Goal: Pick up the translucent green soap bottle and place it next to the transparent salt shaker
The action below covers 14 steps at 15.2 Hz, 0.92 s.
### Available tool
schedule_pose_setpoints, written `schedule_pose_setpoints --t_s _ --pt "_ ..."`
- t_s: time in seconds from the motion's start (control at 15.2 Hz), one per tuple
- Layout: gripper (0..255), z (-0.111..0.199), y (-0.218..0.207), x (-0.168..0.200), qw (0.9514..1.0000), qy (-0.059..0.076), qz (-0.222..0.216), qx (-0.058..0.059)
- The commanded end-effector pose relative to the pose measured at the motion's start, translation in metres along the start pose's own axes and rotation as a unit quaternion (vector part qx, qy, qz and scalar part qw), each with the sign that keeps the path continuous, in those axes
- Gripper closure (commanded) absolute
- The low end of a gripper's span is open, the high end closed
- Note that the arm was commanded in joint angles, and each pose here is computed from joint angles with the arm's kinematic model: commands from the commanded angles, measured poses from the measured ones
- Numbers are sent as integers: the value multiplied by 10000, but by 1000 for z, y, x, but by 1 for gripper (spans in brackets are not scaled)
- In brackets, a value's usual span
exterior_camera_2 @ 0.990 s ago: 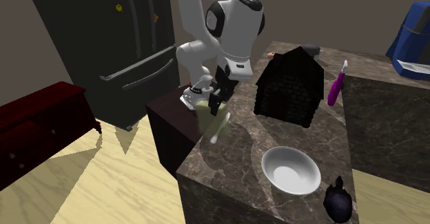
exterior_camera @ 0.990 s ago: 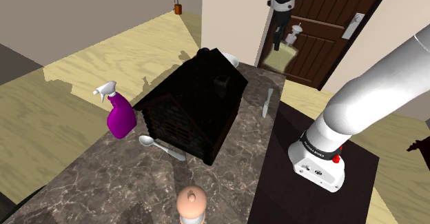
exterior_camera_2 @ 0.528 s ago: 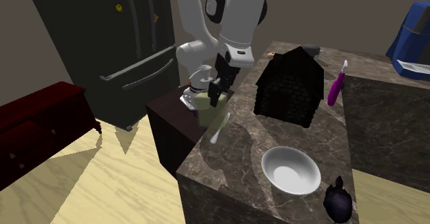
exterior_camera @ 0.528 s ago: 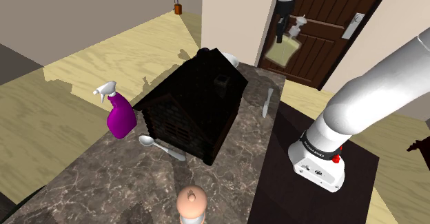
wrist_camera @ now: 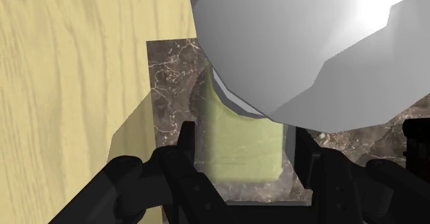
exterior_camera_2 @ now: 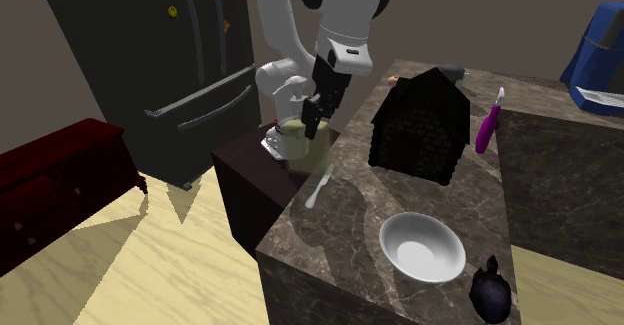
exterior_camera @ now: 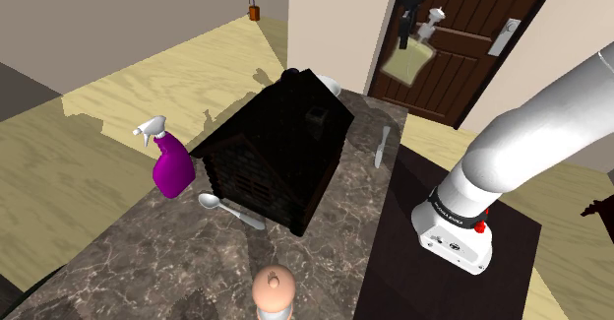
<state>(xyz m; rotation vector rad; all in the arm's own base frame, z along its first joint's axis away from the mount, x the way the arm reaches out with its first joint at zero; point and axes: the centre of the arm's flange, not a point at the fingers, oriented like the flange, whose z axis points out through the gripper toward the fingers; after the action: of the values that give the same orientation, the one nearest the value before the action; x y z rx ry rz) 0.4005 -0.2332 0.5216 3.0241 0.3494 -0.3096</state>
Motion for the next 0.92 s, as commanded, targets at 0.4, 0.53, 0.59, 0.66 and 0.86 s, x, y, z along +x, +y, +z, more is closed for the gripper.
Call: schedule_pose_setpoints --t_s 0.4,0.53,0.59,0.66,0.86 --pt "255 -42 2 -9 10000 0 0 0" --pt "255 -52 3 -12 10000 0 0 0" --pt "255 -57 3 -13 10000 0 0 0" --pt "255 -63 4 -14 10000 0 0 0" --pt "255 -78 4 -17 10000 0 0 0"
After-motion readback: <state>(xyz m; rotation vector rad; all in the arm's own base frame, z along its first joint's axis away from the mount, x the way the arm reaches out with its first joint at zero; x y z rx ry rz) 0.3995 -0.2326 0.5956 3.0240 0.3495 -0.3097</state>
